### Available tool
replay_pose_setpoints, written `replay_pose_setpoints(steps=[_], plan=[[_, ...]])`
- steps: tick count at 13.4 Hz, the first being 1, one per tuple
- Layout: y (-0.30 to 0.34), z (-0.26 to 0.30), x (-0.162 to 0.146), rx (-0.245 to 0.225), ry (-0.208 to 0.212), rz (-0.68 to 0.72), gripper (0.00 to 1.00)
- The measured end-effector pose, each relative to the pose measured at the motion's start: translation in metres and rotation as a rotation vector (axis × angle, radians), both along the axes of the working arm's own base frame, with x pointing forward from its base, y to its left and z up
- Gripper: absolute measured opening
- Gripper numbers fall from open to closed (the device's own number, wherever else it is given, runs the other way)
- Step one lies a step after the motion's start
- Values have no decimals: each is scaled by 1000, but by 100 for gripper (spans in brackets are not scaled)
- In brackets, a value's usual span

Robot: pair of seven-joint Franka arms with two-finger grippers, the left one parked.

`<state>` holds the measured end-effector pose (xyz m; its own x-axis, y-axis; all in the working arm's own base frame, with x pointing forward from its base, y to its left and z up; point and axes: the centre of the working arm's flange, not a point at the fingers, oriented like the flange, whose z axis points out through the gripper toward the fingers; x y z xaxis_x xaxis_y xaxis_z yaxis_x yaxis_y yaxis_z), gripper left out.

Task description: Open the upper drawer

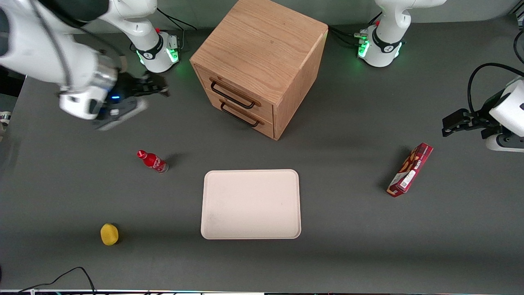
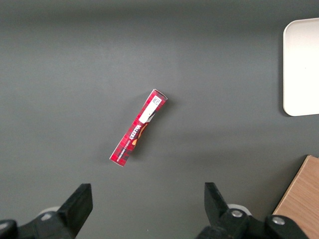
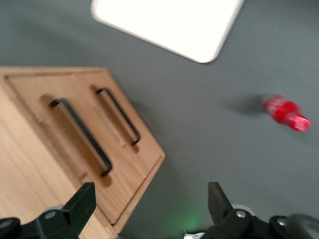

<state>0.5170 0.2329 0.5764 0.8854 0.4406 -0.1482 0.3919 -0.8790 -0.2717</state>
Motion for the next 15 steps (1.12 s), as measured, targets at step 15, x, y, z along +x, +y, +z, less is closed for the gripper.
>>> replay_pose_setpoints(steps=[15], plan=[[100, -165, -33, 187, 94, 145, 100]])
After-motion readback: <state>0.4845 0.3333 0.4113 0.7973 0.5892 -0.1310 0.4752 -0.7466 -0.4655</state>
